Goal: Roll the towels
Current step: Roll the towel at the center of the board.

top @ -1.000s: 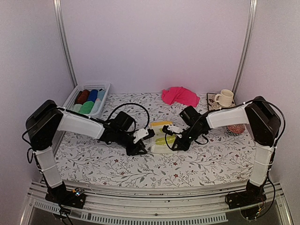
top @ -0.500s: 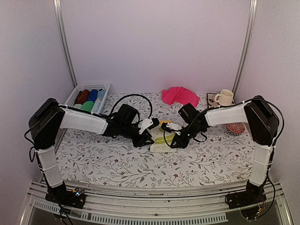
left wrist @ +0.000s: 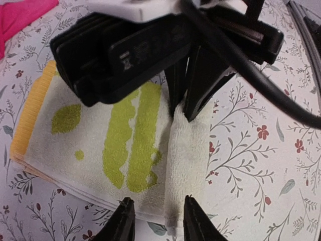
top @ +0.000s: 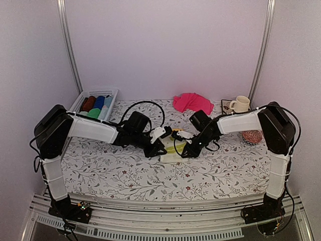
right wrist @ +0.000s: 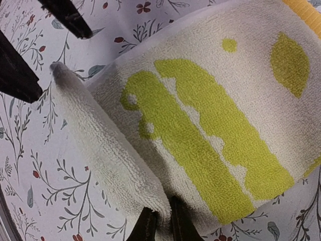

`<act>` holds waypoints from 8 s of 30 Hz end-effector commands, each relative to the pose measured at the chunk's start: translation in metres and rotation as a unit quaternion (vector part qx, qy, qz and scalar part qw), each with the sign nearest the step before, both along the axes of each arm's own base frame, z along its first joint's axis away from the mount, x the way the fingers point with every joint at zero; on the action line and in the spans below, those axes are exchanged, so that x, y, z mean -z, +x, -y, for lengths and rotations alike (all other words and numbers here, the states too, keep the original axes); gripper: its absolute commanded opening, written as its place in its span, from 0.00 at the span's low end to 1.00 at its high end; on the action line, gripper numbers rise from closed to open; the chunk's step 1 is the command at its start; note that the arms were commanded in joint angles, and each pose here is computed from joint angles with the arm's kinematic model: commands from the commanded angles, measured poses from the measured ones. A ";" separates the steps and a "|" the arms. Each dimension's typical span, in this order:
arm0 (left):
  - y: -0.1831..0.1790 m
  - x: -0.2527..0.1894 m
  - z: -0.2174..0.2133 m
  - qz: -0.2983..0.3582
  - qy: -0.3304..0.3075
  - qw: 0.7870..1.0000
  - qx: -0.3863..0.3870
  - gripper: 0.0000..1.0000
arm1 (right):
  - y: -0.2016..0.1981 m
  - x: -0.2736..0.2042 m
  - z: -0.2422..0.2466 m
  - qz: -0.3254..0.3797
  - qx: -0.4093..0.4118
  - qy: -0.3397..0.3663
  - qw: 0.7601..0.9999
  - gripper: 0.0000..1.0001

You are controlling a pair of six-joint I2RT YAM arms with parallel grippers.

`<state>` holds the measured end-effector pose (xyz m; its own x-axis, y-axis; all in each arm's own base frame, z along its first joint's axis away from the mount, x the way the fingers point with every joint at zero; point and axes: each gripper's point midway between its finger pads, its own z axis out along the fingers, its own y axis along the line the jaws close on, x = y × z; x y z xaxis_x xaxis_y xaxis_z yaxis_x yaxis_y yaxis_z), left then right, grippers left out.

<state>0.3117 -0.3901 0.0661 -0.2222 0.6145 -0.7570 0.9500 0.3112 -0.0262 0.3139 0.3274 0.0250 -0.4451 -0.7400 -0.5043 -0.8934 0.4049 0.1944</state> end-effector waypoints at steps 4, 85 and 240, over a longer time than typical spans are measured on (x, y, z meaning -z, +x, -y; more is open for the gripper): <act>-0.005 0.006 0.006 -0.014 0.006 1.000 0.007 0.34 | 0.011 0.000 0.001 0.002 0.014 -0.001 1.000 0.13; 0.014 0.017 -0.037 -0.052 0.027 0.998 -0.029 0.51 | -0.044 0.016 -0.012 0.273 -0.236 -0.053 0.931 0.04; 0.035 0.003 -0.069 0.015 -0.006 1.000 -0.010 0.83 | -0.036 0.016 -0.038 0.133 -0.211 -0.018 0.968 0.11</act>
